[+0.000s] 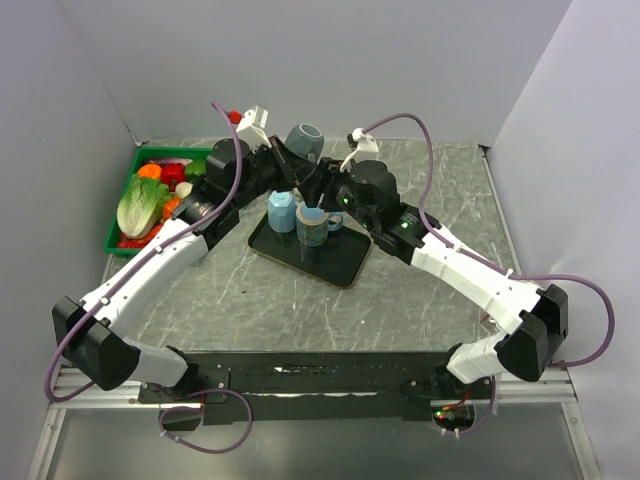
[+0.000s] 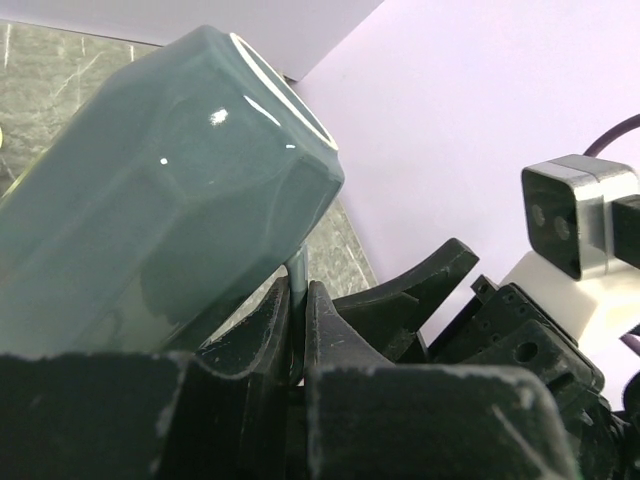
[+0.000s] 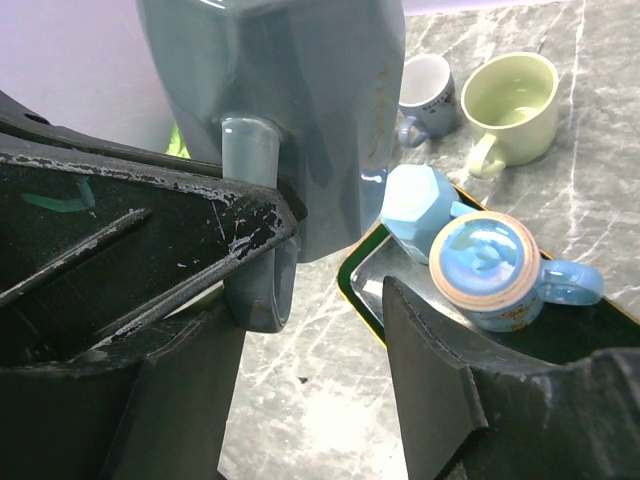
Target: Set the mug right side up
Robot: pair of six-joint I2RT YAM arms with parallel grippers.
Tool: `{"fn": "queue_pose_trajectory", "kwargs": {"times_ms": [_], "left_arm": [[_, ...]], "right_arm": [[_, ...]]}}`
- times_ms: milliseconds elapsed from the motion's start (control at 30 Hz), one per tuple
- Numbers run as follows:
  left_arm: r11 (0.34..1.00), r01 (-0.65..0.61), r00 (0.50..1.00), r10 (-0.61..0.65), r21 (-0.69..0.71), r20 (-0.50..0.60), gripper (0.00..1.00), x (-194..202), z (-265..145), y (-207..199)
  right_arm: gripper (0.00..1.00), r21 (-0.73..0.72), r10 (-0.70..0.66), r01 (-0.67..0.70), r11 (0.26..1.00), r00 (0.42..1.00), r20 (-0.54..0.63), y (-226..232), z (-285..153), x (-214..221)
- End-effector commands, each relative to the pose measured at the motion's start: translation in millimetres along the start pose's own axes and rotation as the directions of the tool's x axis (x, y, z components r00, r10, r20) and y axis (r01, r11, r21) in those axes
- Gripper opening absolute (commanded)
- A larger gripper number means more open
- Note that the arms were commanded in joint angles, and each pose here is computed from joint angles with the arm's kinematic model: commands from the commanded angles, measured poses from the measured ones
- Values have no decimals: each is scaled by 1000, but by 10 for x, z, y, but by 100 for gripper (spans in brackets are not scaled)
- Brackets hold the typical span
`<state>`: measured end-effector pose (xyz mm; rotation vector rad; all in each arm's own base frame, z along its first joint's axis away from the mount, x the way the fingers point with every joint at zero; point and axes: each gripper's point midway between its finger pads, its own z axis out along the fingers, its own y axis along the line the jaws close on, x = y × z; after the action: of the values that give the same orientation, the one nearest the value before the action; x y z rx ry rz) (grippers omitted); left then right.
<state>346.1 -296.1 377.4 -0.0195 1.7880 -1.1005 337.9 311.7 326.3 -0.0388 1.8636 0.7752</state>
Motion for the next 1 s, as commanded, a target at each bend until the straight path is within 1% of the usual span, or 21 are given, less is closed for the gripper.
{"fn": "queue_pose_trajectory", "kwargs": {"times_ms": [0,67,133,267,367,500,633,700,867,900,967], "left_arm": [[990,-45,998,39,134,46,1,-118,-172,-408],[990,-43,998,37,131,49,1,-121,-169,-400],[991,-41,998,35,131,49,1,-119,-169,-404],[993,-33,998,27,114,53,1,-118,-150,-365],[994,-26,998,19,109,59,1,-130,-147,-361],[994,-19,998,12,103,64,1,-141,-144,-352],[995,-8,998,1,100,66,1,-158,-127,-359],[996,4,998,-10,92,62,1,-154,-121,-348],[994,92,994,-95,59,59,1,-227,-118,-379],[993,111,993,-113,40,41,1,-189,-105,-348],[987,157,987,-158,40,33,1,-191,-96,-373]], "right_arm": [[63,-162,111,-84,983,980,164,301,-81,-487],[65,-216,123,-88,972,980,154,368,-105,-483],[67,-234,124,-87,968,981,149,409,-103,-481],[74,-311,114,-64,948,983,146,535,-139,-480],[75,-332,107,-54,942,984,143,578,-145,-472],[75,-318,93,-41,947,984,151,553,-125,-486],[73,-300,96,-41,953,981,169,509,-114,-485],[69,-285,96,-36,958,975,200,454,-117,-502],[66,-232,73,0,973,949,307,328,-118,-650],[65,-232,68,9,973,943,325,335,-114,-689],[63,-213,55,20,977,939,339,324,-69,-738]]}}
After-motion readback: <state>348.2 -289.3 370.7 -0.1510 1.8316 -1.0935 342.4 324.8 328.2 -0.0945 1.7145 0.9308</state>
